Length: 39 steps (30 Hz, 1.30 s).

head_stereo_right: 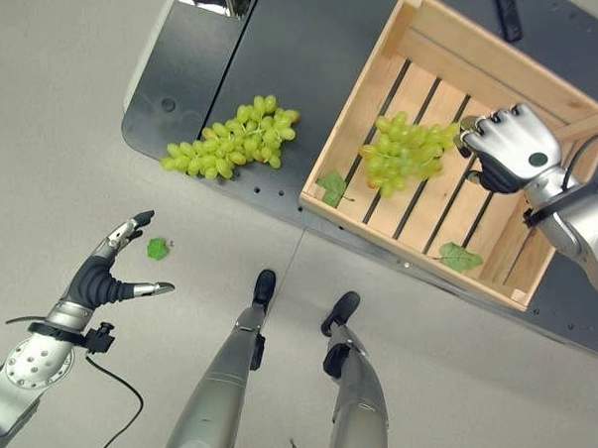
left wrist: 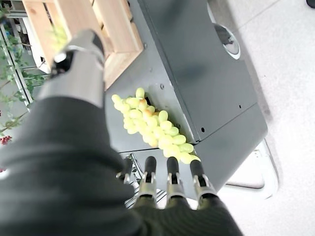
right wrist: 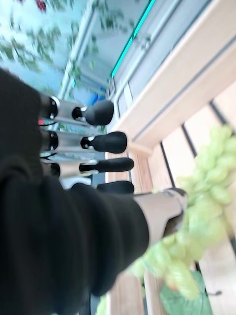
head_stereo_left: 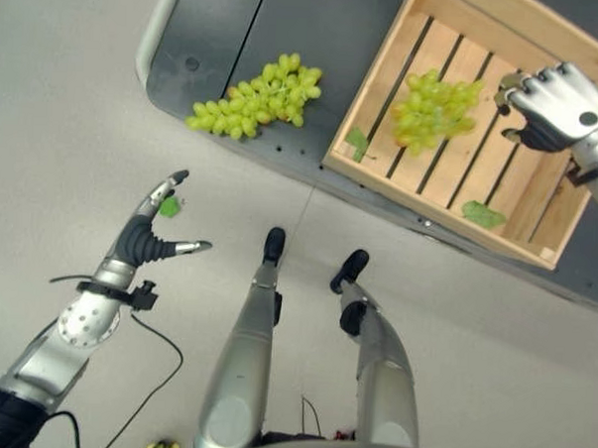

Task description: Pick up the fruits from the basket on one side to the basket on the other side

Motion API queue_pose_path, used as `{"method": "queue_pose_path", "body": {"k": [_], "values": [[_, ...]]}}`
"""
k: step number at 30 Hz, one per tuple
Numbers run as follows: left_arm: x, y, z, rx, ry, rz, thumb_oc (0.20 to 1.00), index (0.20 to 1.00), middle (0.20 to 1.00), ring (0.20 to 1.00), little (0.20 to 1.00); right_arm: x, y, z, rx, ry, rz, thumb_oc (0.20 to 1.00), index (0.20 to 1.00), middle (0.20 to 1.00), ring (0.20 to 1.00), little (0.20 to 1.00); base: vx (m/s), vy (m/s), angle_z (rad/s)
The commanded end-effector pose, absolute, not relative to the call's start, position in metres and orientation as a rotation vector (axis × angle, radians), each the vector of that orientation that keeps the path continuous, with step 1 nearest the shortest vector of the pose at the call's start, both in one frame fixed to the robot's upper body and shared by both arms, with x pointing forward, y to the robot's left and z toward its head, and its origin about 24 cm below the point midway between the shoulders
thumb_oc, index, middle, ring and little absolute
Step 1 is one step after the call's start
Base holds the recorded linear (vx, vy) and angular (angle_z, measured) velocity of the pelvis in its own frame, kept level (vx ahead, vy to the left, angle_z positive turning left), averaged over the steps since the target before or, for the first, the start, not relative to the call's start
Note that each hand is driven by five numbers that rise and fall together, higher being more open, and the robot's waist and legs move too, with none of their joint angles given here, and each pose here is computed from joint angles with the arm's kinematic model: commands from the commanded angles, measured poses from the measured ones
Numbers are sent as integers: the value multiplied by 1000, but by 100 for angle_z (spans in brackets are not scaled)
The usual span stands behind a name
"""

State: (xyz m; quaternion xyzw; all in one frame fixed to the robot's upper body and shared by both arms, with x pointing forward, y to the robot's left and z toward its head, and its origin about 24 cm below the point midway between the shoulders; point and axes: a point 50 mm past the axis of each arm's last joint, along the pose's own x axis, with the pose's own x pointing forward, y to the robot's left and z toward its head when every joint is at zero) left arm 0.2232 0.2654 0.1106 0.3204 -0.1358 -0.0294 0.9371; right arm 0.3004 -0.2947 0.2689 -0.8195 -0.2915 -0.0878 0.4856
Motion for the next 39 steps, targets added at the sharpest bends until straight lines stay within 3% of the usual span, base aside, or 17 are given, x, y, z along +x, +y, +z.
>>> {"method": "queue_pose_path", "body": {"k": [1, 17, 18, 19, 20, 21, 30, 39], "values": [[214, 262, 111, 592, -292, -62, 1000, 1000, 1000, 1000, 1000, 295, -292, 288, -2001, -779, -280, 200, 200, 200, 200, 200, 0, 0, 0], [211, 254, 104, 541, -270, -89, 1000, 1000, 1000, 1000, 1000, 290, -303, 266, -1944, -719, -294, 200, 200, 200, 200, 200, -8, 7, 0], [212, 253, 106, 535, -279, -90, 1000, 1000, 1000, 1000, 1000, 292, -301, 263, -1933, -711, -279, 338, 338, 338, 338, 338, 0, 0, 0], [211, 253, 106, 536, -280, -87, 1000, 1000, 1000, 1000, 1000, 292, -300, 263, -1929, -713, -280, 677, 677, 677, 677, 677, 0, 0, 0], [211, 253, 106, 536, -280, -86, 1000, 1000, 1000, 1000, 1000, 292, -300, 263, -1929, -713, -280, 677, 677, 677, 677, 677, 0, 0, 0], [211, 253, 105, 534, -278, -81, 1000, 1000, 1000, 1000, 1000, 293, -300, 264, -1929, -706, -279, 1000, 1000, 1000, 1000, 1000, 0, 0, 0], [210, 251, 96, 489, -250, -56, 1000, 1000, 1000, 1000, 1000, 310, -287, 251, -1752, -624, -211, 1000, 1000, 1000, 1000, 1000, 25, -6, 0], [213, 250, 94, 440, -243, -27, 1000, 1000, 1000, 1000, 1000, 352, -257, 264, -1679, -612, -229, 1000, 1000, 1000, 1000, 1000, 0, -1, -2]]}}
